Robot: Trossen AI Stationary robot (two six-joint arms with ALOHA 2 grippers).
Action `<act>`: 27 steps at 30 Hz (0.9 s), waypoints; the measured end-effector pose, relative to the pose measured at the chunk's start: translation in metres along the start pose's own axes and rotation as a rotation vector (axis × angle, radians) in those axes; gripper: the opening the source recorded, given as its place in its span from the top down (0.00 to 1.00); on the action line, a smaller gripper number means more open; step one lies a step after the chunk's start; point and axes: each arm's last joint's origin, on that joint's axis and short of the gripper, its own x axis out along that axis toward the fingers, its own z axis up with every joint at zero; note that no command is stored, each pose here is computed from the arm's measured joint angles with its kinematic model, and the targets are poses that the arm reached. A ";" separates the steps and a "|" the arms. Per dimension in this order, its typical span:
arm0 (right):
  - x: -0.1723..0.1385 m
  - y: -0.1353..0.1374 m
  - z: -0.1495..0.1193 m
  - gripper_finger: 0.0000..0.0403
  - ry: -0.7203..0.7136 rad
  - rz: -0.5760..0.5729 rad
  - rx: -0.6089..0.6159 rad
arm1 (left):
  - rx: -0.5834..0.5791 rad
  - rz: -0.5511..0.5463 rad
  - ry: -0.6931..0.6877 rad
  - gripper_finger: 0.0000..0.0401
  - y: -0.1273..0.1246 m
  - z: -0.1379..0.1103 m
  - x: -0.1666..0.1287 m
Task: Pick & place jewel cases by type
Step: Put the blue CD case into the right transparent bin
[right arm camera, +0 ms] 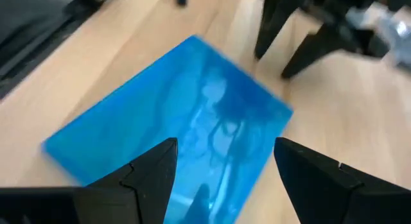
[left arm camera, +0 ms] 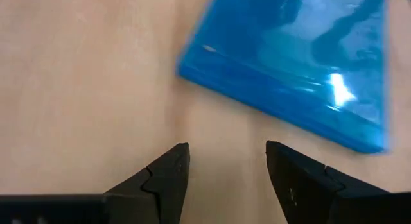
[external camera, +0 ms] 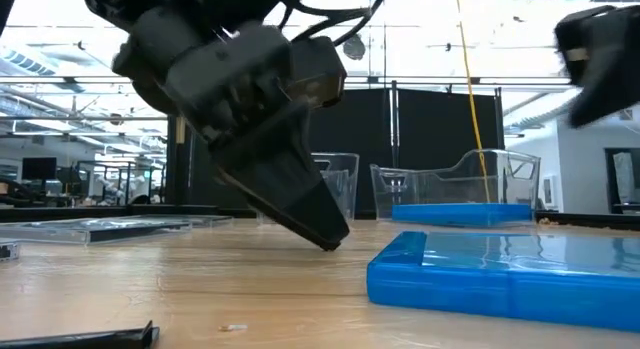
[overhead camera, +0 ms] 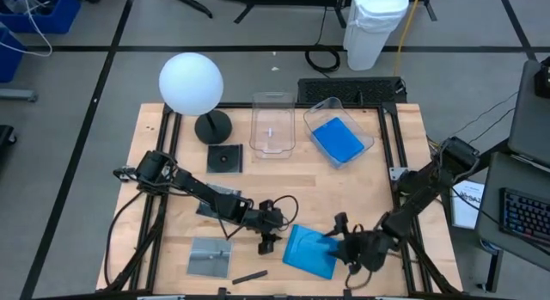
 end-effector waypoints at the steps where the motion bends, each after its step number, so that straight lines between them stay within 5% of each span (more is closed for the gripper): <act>1: -0.002 0.003 0.000 0.38 0.020 0.005 0.007 | -0.006 -0.003 -0.003 0.47 -0.002 0.000 0.000; 14: 0.017 0.030 -0.037 0.38 0.262 0.060 0.088 | -0.055 0.004 0.008 0.47 -0.006 -0.006 0.004; 27: 0.031 0.022 -0.049 0.38 0.205 -0.256 -0.108 | -0.089 -0.012 -0.011 0.47 0.001 -0.014 0.025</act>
